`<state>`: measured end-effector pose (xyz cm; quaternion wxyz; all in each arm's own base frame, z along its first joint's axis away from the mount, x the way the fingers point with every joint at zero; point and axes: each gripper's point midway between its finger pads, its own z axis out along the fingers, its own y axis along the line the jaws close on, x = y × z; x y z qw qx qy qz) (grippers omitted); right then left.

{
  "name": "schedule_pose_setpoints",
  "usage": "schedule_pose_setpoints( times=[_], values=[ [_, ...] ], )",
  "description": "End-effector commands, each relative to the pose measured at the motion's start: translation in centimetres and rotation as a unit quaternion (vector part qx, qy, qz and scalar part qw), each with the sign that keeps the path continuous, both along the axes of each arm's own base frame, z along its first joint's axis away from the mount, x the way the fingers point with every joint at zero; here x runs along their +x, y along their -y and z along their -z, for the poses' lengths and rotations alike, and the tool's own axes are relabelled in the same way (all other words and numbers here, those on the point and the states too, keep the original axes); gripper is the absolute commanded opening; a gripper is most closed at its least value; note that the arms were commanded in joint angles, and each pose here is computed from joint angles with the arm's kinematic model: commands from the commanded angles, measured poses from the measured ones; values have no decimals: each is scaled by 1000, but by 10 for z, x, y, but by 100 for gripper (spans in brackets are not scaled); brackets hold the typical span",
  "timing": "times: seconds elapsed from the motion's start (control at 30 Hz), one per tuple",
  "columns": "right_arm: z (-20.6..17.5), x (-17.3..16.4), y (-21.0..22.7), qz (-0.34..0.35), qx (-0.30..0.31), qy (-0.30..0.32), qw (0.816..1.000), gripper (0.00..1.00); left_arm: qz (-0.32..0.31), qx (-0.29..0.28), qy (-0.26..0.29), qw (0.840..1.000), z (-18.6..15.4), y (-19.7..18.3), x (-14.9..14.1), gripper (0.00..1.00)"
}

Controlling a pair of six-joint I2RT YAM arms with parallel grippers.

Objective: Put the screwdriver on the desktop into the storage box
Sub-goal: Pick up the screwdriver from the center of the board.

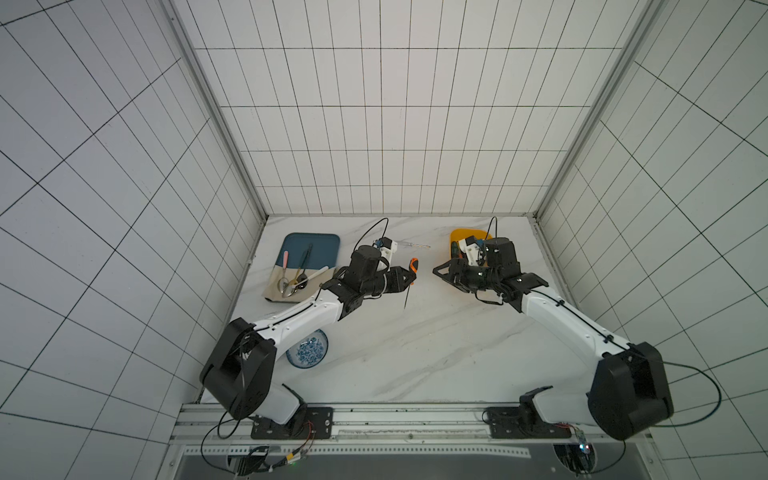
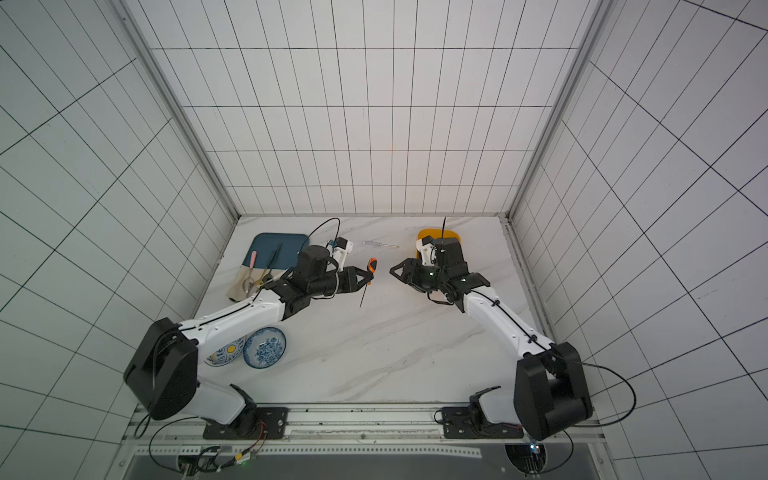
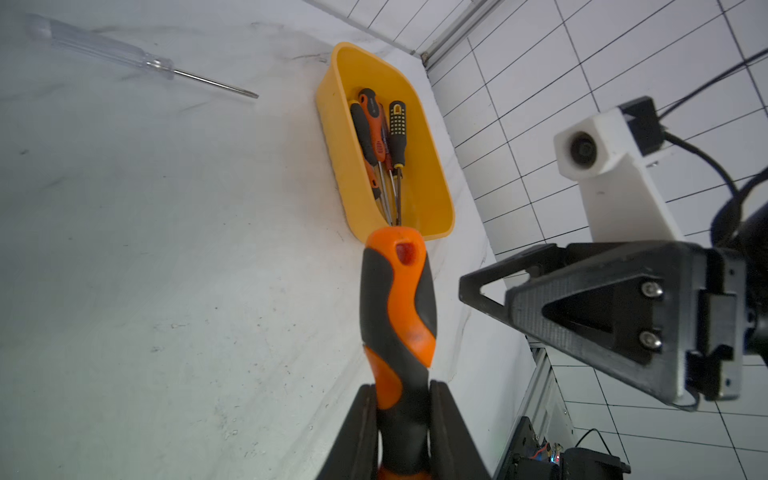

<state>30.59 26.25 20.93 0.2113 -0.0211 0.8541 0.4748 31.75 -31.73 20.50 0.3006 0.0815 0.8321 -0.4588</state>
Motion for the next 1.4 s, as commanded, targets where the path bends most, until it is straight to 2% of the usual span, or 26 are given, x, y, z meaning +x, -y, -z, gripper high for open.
schedule_pose_setpoints(
  times=[0.0, 0.43, 0.53, 0.7, 1.07, 1.2, 1.37],
  values=[
    [-45, 2, -25, -37, 64, 40, 996, 54, 18, -41, 33, 998, -20, 11, -10, 0],
    [-40, -11, -47, -70, 85, 25, 994, 53, 29, -60, 48, 997, -28, 20, -24, 0],
    [-40, -11, -48, -71, 87, 26, 993, 49, 30, -60, 48, 997, -28, 20, -24, 0],
    [-39, -11, -50, -77, 91, 23, 993, 39, 36, -60, 44, 997, -26, 22, -26, 0],
    [-34, -15, -49, -80, 95, 14, 992, 40, 30, -58, 43, 997, -23, 19, -27, 0],
    [-32, -19, -48, -82, 95, 9, 992, 46, 27, -59, 43, 997, -23, 17, -26, 0],
    [-28, -23, -46, -86, 93, 6, 992, 39, 30, -58, 39, 997, -21, 18, -27, 0]
  ],
)
